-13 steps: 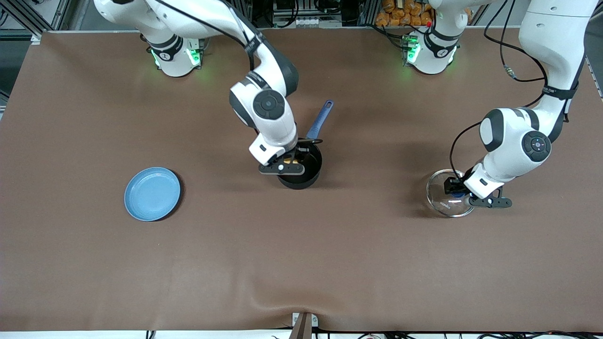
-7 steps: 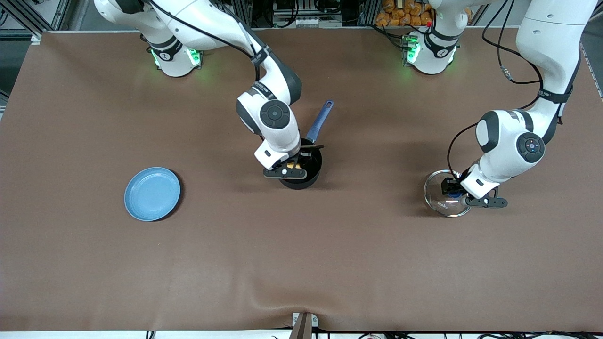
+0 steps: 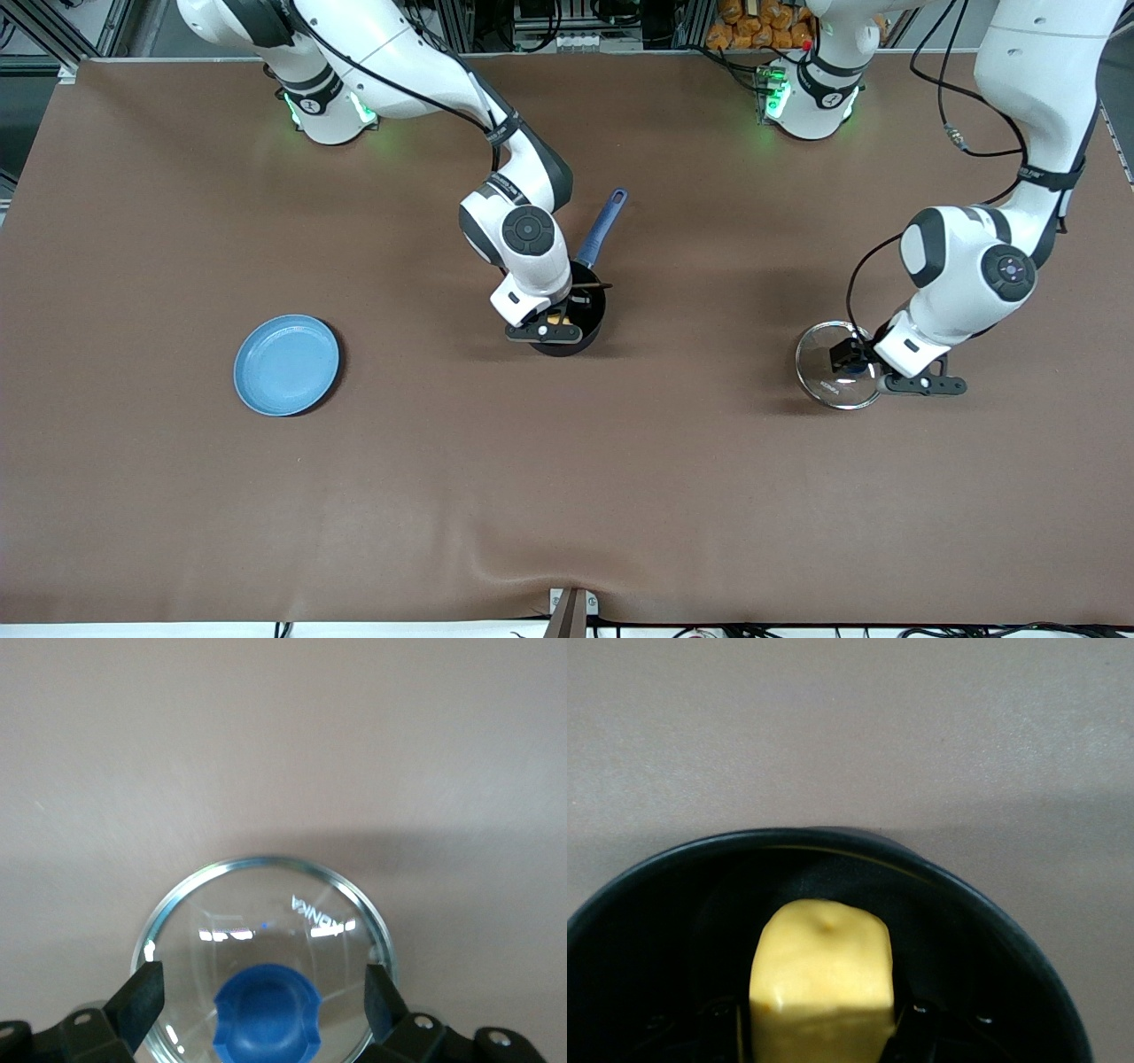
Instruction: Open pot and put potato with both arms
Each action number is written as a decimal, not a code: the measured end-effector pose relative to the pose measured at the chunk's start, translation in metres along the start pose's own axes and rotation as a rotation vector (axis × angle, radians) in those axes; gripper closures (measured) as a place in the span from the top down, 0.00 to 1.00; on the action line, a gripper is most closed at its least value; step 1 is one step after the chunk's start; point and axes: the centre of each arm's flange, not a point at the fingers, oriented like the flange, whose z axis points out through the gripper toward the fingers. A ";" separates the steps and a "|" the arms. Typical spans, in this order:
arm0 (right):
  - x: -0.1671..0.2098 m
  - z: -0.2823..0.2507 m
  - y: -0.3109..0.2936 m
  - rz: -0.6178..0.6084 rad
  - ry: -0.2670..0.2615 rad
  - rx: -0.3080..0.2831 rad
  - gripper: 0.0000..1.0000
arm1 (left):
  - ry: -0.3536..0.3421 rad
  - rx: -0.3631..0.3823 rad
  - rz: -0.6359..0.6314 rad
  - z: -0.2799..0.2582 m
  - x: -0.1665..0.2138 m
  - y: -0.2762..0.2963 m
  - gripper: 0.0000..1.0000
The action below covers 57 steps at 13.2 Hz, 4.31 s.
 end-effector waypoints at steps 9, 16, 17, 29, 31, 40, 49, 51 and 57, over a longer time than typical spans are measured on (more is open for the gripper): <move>0.002 0.000 0.002 0.008 0.000 -0.005 0.74 | 0.032 0.002 -0.032 -0.165 0.045 0.003 1.00; 0.024 -0.143 0.035 0.028 -0.075 -0.068 0.67 | -0.055 0.016 -0.021 -0.278 0.032 0.013 1.00; 0.026 -0.169 0.045 0.024 -0.083 -0.059 0.67 | -0.064 0.017 -0.020 -0.290 0.029 0.014 1.00; 0.054 -0.412 0.288 0.093 -0.130 -0.088 1.00 | -0.156 0.059 -0.044 -0.378 -0.006 0.047 1.00; 0.063 -0.424 0.319 0.098 -0.130 -0.109 1.00 | -0.154 0.078 -0.043 -0.380 -0.008 0.047 1.00; 0.087 -0.438 0.436 -0.083 -0.128 -0.074 1.00 | -0.118 0.102 -0.038 -0.396 -0.007 0.048 1.00; 0.088 -0.439 0.429 -0.095 -0.112 -0.073 1.00 | -0.107 0.101 -0.035 -0.400 -0.005 0.049 1.00; 0.087 -0.441 0.431 -0.092 -0.102 -0.072 1.00 | -0.107 0.100 -0.031 -0.400 -0.005 0.051 1.00; 0.074 -0.440 0.433 -0.092 -0.079 -0.071 1.00 | -0.106 0.100 -0.029 -0.401 -0.005 0.052 1.00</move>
